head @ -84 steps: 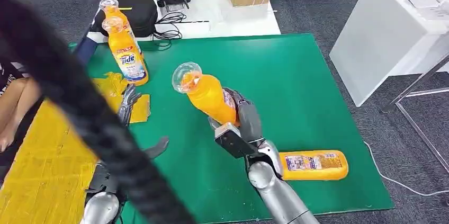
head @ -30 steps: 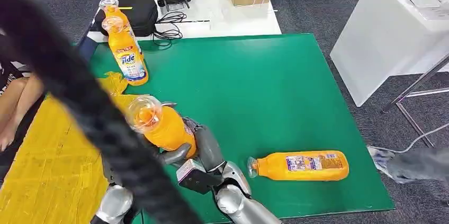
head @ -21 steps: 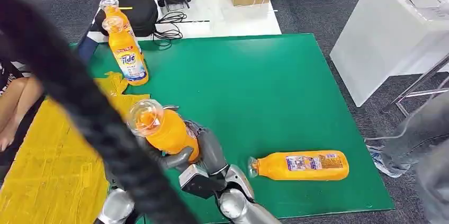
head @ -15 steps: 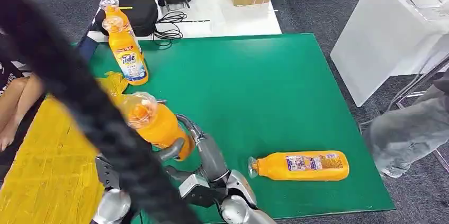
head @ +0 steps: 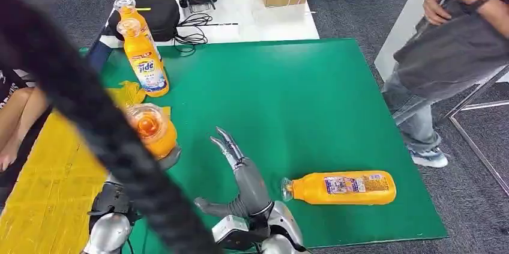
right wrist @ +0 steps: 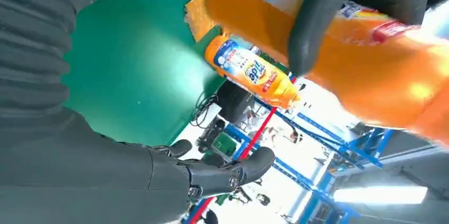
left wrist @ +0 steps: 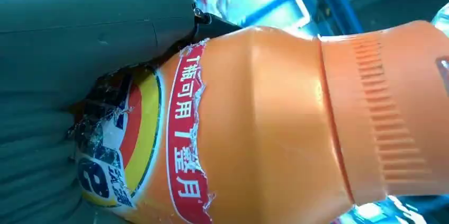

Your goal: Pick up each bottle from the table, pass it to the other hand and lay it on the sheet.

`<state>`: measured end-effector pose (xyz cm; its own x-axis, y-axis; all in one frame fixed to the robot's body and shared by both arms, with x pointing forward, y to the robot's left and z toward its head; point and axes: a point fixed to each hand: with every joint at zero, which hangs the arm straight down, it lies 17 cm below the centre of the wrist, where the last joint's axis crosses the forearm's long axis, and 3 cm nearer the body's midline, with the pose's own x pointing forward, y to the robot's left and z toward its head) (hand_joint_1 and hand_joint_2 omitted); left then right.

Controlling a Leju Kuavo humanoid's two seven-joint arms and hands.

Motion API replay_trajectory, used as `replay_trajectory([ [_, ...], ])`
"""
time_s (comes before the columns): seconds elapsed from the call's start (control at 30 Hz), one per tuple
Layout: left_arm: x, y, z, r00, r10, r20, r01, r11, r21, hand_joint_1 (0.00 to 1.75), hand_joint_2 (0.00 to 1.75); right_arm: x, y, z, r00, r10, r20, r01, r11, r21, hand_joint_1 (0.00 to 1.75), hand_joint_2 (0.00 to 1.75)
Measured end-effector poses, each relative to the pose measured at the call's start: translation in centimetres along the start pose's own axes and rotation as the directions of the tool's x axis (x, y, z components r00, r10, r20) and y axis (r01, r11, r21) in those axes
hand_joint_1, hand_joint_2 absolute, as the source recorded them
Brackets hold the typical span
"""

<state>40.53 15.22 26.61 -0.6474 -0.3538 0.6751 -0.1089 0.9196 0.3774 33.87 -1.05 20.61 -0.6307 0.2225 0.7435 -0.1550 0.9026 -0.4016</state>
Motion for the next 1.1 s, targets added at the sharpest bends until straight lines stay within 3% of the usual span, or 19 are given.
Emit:
replay_trajectory([
  [0.2, -3.0, 0.8, 0.2, 0.921, -0.389, 0.001, 0.389, 0.920, -0.056, 1.75, 1.75, 0.9, -0.7, 0.3, 0.995, 0.100, 0.022, -0.100, 0.995, 0.008, 0.00, 1.75],
  [0.27, -4.7, 0.4, 0.7, 0.846, -0.533, 0.005, 0.531, 0.842, -0.098, 1.75, 1.75, 1.1, -1.0, 0.3, 0.989, 0.146, 0.030, -0.146, 0.989, 0.014, 0.00, 1.75],
  [0.43, -8.5, 0.7, 2.5, 0.532, -0.846, 0.032, 0.843, 0.525, -0.116, 1.75, 1.75, 1.0, -1.8, 0.5, 0.961, 0.275, 0.040, -0.277, 0.960, 0.041, 0.00, 1.75],
  [0.6, -12.3, 1.3, 4.7, 0.434, -0.901, 0.016, 0.889, 0.425, -0.169, 1.75, 1.75, -0.4, -3.2, 1.3, 0.924, 0.381, 0.044, -0.383, 0.920, 0.081, 0.00, 1.75],
  [0.83, -15.4, 1.6, 6.1, 0.412, -0.911, -0.002, 0.884, 0.400, -0.240, 1.75, 1.75, -1.6, -5.5, 1.9, 0.888, 0.457, 0.043, -0.459, 0.884, 0.085, 0.00, 1.75],
  [1.1, -16.2, 1.4, 6.7, 0.408, -0.913, -0.004, 0.880, 0.395, -0.266, 1.75, 1.75, -1.7, -5.9, 2.1, 0.882, 0.469, 0.050, -0.472, 0.877, 0.087, 0.00, 1.75],
])
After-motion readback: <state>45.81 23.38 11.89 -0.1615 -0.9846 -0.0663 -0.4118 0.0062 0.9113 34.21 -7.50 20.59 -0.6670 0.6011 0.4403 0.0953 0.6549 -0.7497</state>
